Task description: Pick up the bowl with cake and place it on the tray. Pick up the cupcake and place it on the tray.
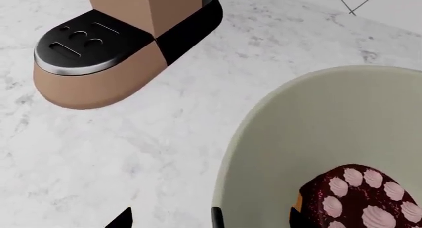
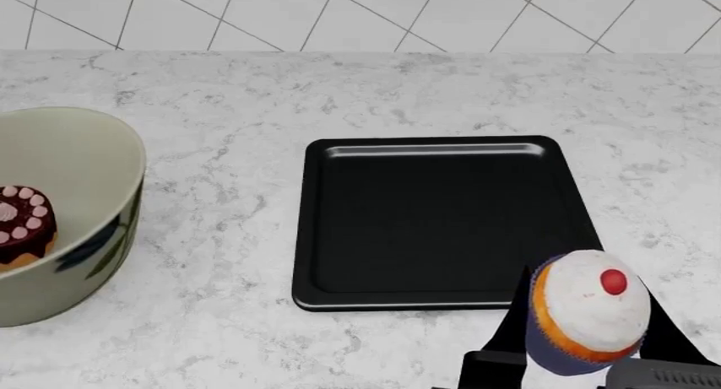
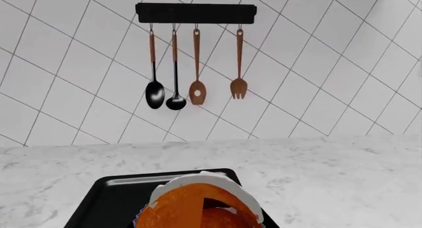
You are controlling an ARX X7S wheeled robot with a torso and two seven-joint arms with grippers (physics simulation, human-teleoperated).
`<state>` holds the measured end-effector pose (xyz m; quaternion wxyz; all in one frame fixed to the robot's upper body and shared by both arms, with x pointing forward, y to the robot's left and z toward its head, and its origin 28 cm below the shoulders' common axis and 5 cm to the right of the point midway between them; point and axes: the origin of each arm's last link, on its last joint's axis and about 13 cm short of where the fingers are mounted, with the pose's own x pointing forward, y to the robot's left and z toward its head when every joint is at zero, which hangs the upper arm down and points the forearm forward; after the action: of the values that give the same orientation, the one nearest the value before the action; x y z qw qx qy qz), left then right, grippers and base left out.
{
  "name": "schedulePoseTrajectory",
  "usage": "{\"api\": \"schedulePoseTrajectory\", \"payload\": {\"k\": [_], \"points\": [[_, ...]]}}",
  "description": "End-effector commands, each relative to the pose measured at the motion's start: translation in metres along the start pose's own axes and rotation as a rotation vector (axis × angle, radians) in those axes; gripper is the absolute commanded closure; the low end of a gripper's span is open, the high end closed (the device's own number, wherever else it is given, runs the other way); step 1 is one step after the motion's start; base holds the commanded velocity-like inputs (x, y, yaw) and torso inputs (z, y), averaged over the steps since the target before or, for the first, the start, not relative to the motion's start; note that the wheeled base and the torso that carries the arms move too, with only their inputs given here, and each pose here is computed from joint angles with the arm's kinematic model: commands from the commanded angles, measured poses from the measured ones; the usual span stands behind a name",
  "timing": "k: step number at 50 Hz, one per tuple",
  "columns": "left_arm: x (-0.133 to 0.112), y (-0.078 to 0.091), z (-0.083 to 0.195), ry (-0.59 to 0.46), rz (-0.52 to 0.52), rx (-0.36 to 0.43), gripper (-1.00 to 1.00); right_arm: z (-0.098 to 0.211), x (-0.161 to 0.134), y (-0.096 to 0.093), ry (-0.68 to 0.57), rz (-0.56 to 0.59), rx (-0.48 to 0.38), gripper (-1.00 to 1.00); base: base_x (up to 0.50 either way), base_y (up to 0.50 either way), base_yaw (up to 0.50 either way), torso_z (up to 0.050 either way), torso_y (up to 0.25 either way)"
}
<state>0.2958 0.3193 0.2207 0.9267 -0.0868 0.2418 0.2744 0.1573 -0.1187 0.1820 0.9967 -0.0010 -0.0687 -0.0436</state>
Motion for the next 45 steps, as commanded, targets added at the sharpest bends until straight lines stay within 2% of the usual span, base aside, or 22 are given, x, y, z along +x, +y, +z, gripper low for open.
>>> {"api": "schedulePoseTrajectory", "payload": {"k": [1,2,3,20,25,32,34,39,45], "points": [[0.003,0.0,-0.007,0.027,-0.002,0.013,-1.0,0.0,0.0,-0.001,-0.011,0.0,-0.018,1.0,0.0,0.0,0.0,0.0,0.0],[0.003,0.0,-0.008,0.028,-0.004,0.011,-1.0,0.0,0.0,-0.001,-0.01,-0.001,-0.018,1.0,0.01,0.0,0.0,0.0,0.0],[0.003,0.0,-0.008,0.026,-0.007,0.011,1.0,0.0,0.0,-0.001,-0.011,-0.001,-0.018,1.0,0.0,0.0,0.0,0.0,0.0],[0.001,0.002,-0.008,0.025,-0.009,0.008,1.0,-0.001,-0.001,0.0,-0.009,-0.002,-0.013,1.0,0.0,0.0,0.0,0.0,0.0],[-0.005,-0.003,-0.003,0.016,-0.04,0.006,1.0,0.0,0.0,0.0,-0.01,-0.002,-0.015,1.0,0.0,0.0,0.0,0.0,0.0],[-0.038,-0.017,0.034,-0.096,-0.166,-0.019,1.0,-0.003,0.003,-0.001,-0.014,0.0,-0.019,1.0,0.0,0.0,0.0,0.0,0.0],[-0.042,-0.022,0.043,-0.118,-0.184,-0.02,1.0,-0.002,0.005,-0.001,-0.017,0.002,-0.019,1.0,0.0,0.0,0.0,0.0,0.0],[-0.035,-0.039,0.063,-0.158,-0.213,-0.029,1.0,-0.002,0.011,-0.002,-0.031,0.003,-0.024,1.0,0.0,0.0,0.0,0.0,0.0],[-0.024,-0.062,0.072,-0.17,-0.262,-0.03,1.0,-0.003,0.017,-0.003,-0.041,0.002,-0.034,1.0,0.0,0.0,0.0,0.0,0.0]]}}
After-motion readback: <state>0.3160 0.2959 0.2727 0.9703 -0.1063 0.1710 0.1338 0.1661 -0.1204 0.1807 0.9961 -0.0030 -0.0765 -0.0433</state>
